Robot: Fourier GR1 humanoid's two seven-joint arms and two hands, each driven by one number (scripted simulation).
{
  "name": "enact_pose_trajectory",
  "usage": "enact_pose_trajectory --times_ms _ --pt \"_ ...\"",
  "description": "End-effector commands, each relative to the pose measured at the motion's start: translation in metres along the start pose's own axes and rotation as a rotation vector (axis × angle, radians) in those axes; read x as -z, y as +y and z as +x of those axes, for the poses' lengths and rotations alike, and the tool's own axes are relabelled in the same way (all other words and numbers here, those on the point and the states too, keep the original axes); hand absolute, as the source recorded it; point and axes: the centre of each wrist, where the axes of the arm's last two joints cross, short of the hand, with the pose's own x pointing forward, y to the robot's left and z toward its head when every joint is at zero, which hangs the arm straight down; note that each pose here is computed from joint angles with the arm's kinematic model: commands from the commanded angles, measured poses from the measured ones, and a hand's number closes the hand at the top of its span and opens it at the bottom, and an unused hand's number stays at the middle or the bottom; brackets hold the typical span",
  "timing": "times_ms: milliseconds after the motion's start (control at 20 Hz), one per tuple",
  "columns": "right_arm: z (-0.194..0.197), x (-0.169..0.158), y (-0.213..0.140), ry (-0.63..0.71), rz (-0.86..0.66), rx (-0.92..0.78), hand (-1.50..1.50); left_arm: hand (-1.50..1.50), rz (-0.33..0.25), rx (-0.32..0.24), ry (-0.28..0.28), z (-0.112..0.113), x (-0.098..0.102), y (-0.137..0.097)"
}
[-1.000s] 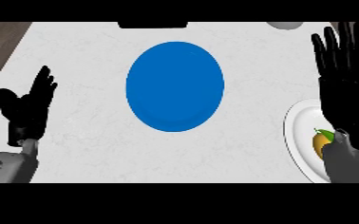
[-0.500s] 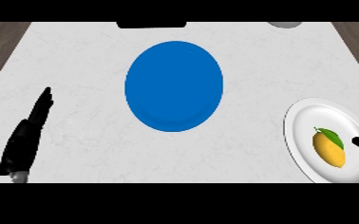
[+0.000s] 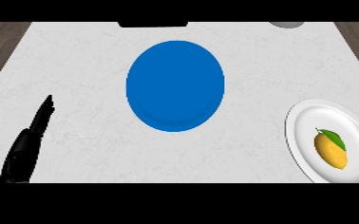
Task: Pick the lemon from the plate and place it in the plate
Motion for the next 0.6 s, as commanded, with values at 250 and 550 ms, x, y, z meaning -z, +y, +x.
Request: enact_pose_trajectory --times_ms 250,550 --pt "0.051 0.030 -0.036 0.251 0.243 -0.414 -1.50 0.00 -0.012 0.003 -0.024 0.001 0.007 -0.005" --pt "0.054 0.065 -0.033 0.399 0.302 -0.525 -1.50 0.00 -0.028 0.006 -0.017 0.005 0.001 -0.003"
